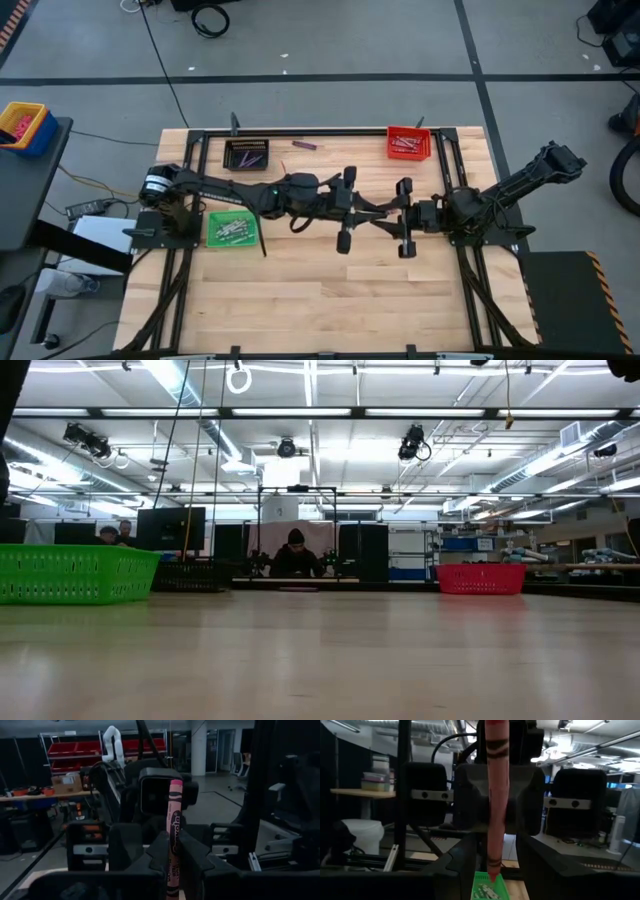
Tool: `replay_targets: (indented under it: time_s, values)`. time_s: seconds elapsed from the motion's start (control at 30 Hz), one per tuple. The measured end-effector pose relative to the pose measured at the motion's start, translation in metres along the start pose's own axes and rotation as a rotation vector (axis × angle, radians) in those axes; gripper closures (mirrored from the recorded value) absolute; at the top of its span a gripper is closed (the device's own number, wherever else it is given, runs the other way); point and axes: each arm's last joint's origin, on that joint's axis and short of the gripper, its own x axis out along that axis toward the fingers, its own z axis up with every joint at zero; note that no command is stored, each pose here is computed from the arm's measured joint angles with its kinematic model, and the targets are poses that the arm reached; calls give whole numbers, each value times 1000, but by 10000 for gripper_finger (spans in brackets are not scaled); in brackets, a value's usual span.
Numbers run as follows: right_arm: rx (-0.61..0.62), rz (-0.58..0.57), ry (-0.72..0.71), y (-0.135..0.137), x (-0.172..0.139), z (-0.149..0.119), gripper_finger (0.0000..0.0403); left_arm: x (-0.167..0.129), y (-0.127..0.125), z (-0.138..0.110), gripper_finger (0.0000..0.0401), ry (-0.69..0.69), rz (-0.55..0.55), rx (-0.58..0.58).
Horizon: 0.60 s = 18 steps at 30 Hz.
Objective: Sort crayons
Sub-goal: Put the pink crayon into the red bin
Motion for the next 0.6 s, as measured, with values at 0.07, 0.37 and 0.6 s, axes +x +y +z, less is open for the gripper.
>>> replay_targets:
  time_s: [0.07, 0.37, 0.6]
  values:
    - [-1, -24, 6, -1, 0, 0, 260, 0, 0, 1, 367, -12, 2, 3]
    - [-3, -76, 21, -2, 0, -1, 313, 0, 1, 0, 367, -1, 13, 5]
    - [-3, -81, 26, -2, 0, -1, 378, -1, 4, -2, 363, 29, 49, 16]
